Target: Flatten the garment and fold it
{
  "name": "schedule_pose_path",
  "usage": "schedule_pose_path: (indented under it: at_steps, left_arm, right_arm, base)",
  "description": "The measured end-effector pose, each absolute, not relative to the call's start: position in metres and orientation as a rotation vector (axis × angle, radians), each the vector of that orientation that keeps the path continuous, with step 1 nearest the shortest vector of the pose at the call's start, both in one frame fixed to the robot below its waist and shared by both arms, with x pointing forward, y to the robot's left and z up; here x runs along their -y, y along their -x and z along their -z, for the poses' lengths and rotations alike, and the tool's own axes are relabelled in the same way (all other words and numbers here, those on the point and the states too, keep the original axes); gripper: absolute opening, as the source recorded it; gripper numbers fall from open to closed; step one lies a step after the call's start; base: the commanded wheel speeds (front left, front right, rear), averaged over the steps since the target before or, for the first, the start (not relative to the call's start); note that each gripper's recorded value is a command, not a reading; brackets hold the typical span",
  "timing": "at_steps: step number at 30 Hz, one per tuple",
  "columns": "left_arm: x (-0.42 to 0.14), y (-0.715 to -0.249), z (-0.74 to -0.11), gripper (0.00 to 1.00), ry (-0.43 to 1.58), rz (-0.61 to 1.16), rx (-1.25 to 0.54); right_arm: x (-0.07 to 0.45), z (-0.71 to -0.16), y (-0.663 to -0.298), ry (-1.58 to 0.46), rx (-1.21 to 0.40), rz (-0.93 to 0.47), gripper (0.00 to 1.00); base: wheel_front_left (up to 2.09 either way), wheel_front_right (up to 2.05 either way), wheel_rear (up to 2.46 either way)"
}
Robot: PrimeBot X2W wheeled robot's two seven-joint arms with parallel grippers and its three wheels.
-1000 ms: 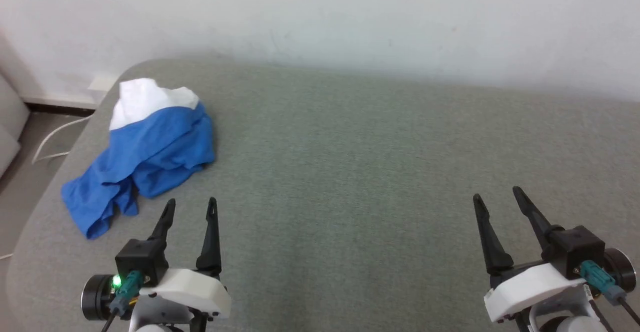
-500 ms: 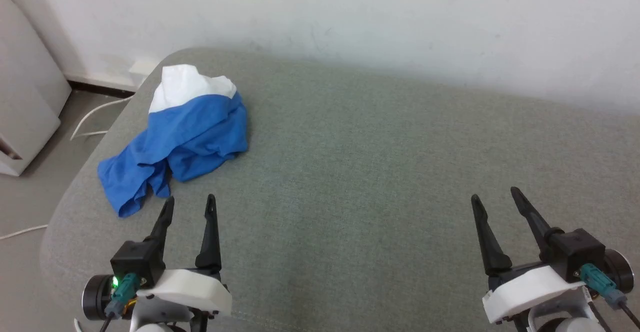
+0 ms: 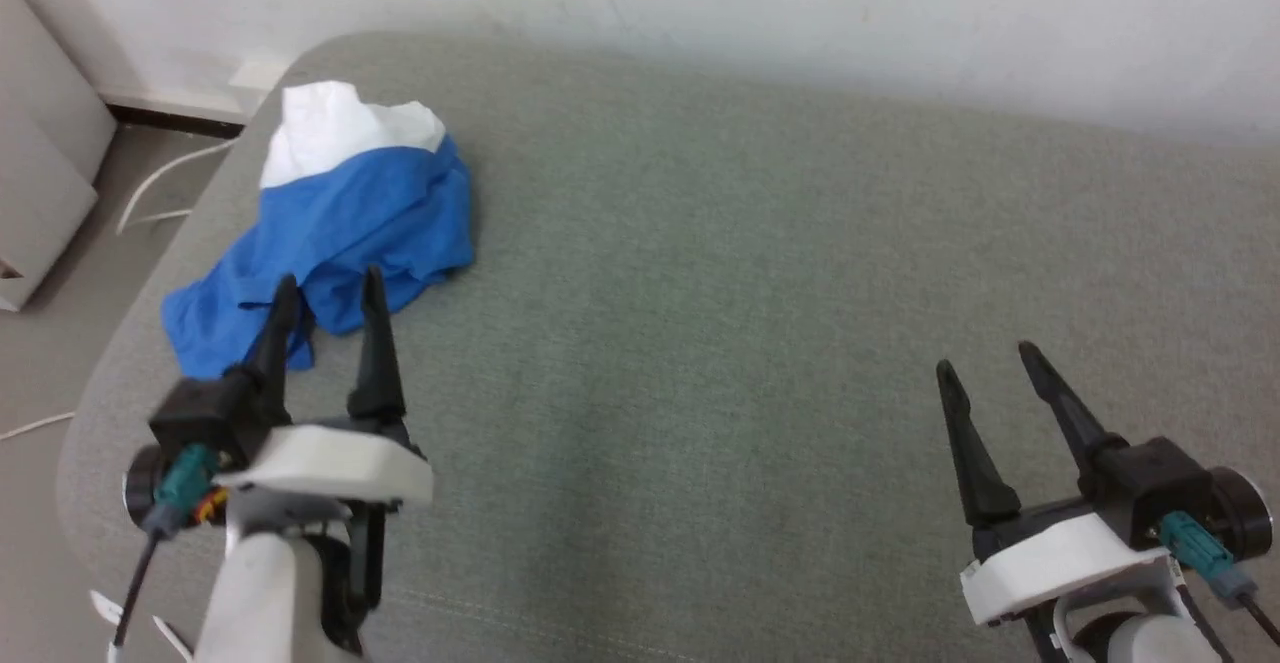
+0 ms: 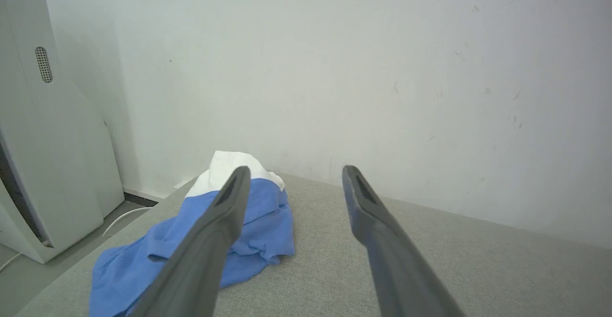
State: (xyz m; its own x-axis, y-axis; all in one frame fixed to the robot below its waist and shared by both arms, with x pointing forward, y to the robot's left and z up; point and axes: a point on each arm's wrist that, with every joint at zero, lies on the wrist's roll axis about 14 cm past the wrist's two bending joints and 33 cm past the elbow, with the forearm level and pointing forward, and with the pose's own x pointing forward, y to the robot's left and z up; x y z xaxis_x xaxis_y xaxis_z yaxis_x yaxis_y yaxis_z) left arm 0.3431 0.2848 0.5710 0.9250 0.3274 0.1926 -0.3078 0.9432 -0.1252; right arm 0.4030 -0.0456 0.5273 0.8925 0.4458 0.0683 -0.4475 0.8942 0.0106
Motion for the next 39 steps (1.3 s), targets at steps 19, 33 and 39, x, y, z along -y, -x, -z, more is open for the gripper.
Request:
schedule_pose_path:
  at_steps: [19,33,39]
  left_arm:
    - [-0.345,-0.473,-0.513,1.00,-0.009,-0.323,-0.128]
    - [-0.391,-0.473,-0.388,1.00,0.070,-0.434,-0.800]
    - [-0.392,-0.482,-0.380,0.00,0.089,-0.427,-0.935]
  right_arm:
    - [0.072,-0.485,-0.440,-0.049,-0.004,-0.377,1.00]
    - [0.101,-0.441,-0.457,-0.056,-0.080,-0.294,1.00]
    - [0.106,-0.429,-0.457,-0.070,-0.105,-0.278,1.00]
  base:
    - [0.00,0.00,0.00]
    - [0.00,0.00,0.00]
    - [0.00,0.00,0.00]
